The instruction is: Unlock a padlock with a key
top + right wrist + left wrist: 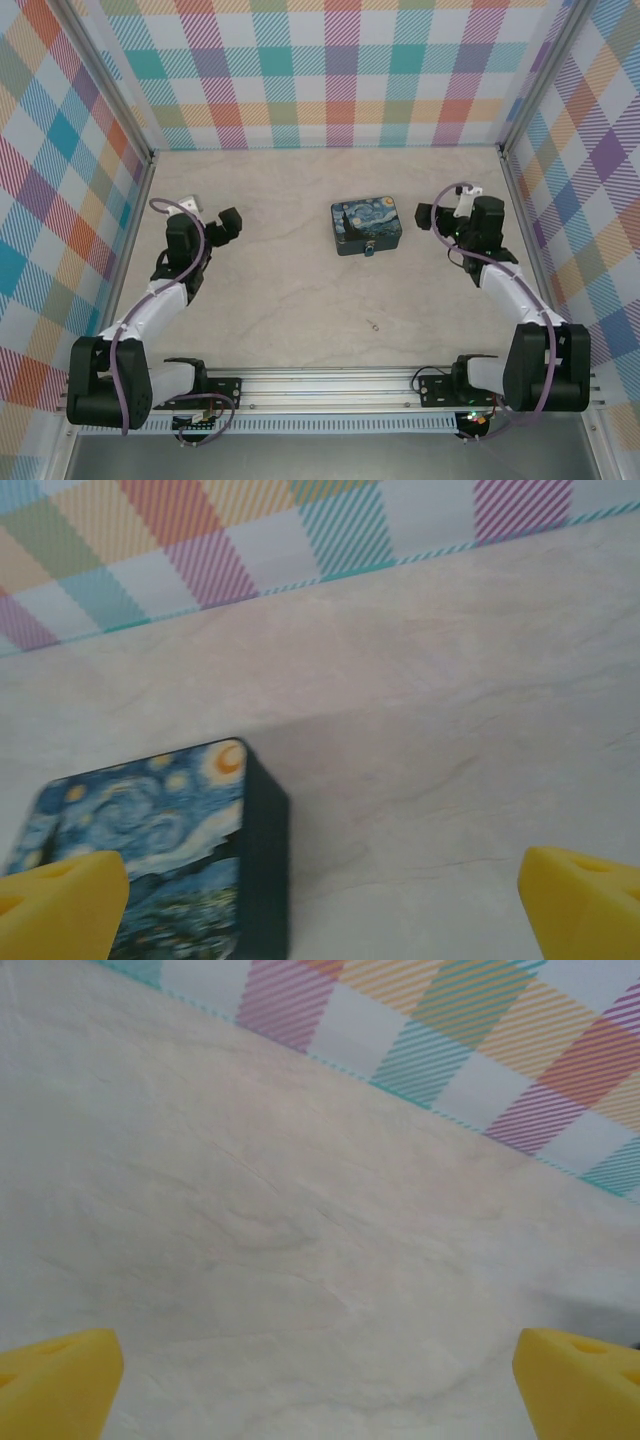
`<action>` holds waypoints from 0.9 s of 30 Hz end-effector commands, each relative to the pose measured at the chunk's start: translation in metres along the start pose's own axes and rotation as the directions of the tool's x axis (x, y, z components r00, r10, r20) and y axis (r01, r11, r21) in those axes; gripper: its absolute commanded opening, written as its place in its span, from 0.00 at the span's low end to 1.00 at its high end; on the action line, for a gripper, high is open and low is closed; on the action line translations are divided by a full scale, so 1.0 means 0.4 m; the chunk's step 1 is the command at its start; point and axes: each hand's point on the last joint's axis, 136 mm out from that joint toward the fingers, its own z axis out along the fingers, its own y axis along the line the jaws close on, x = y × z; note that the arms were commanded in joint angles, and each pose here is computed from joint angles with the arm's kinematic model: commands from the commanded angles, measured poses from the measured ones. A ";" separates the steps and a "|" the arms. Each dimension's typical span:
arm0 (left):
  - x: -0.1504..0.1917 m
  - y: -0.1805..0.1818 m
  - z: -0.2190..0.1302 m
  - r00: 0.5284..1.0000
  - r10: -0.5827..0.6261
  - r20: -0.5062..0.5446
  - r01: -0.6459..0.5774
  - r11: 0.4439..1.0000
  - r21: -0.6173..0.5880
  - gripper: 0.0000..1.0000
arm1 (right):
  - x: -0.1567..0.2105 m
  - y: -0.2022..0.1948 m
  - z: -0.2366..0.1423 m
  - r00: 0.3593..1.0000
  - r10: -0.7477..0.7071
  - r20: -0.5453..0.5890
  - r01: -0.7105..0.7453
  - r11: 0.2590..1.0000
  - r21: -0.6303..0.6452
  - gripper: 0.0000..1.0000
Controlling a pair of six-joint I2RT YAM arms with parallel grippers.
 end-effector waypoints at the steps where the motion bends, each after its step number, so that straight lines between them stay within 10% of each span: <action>1: 0.087 -0.043 0.002 0.950 -0.231 -0.209 0.248 0.967 0.058 1.00 | 0.089 0.058 -0.005 0.954 0.216 -0.208 -0.242 0.964 -0.108 1.00; 9: 0.222 -0.310 0.052 0.871 -0.135 -0.473 0.289 0.918 0.270 1.00 | 0.135 0.112 0.097 0.886 0.286 -0.365 -0.361 0.919 -0.157 1.00; 27: 0.417 -0.593 0.223 0.764 0.004 -0.645 0.310 0.875 0.371 0.97 | 0.171 0.147 0.257 0.851 0.197 -0.487 -0.334 0.919 -0.211 1.00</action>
